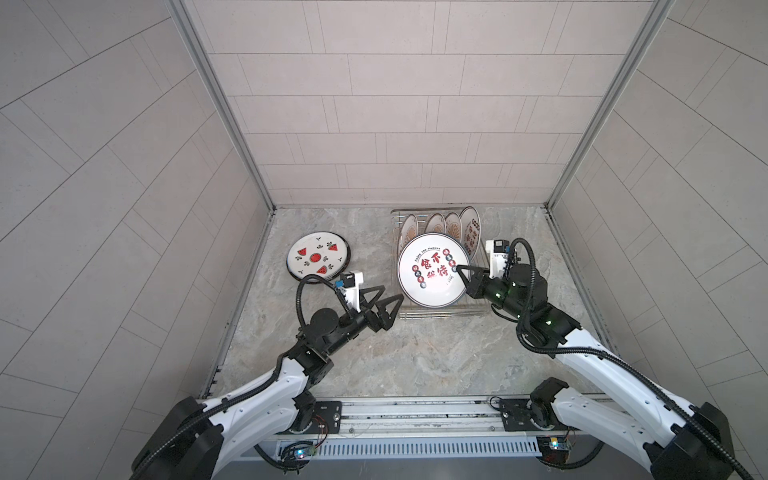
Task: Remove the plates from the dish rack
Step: 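Pull the red-lettered plate out of the rack toward the left gripper, then close the left gripper on the plate rim held by the right gripper, then carry the plate down beside the watermelon stack with the left gripper while the right releases, then lower the red-lettered plate onto the table and open the left gripper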
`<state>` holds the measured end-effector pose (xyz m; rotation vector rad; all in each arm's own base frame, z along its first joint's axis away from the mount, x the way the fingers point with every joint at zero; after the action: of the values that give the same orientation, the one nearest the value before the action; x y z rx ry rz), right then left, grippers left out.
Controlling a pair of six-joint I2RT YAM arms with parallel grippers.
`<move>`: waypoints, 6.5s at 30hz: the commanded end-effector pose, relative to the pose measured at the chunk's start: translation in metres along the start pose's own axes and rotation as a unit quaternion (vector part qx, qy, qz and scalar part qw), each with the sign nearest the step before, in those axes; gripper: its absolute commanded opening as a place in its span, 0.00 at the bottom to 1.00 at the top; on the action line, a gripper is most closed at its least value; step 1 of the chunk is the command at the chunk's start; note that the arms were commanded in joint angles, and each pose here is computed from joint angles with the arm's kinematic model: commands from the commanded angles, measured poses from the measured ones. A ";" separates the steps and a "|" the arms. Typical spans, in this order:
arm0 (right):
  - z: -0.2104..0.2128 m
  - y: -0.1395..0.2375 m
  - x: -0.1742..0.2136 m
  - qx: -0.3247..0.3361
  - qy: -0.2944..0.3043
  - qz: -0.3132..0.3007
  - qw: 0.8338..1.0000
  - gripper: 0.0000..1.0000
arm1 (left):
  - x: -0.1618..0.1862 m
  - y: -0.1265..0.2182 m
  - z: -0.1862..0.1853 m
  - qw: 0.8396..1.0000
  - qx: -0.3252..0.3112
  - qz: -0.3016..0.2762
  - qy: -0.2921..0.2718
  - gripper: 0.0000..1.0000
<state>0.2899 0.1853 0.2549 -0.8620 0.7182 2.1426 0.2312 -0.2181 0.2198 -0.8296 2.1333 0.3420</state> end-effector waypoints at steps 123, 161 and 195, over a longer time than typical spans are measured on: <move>0.127 -0.087 0.110 -0.074 0.278 0.096 0.953 0.97 | -0.004 0.101 0.172 0.863 -0.381 -0.148 0.298 0.00; 0.124 -0.098 0.127 -0.041 0.301 0.140 0.942 0.96 | 0.064 0.092 0.213 0.797 -0.452 -0.063 0.396 0.18; 0.129 -0.076 0.108 -0.062 0.283 0.094 0.952 0.96 | 0.028 0.135 0.203 0.793 -0.495 -0.135 0.329 0.89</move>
<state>0.2473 0.3690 0.2127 -1.5721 1.0835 2.1726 0.2571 -0.0456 0.0639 -2.0366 2.4349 1.1091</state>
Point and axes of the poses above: each gripper's point midway between its finger pads, its own y axis back along the fingers, its own z axis along the line the jaws close on, x = y × z, the point moved 1 cm from there along y, back along the fingers, and after that the axes turned 2 degrees about y, right-handed, at the moved point
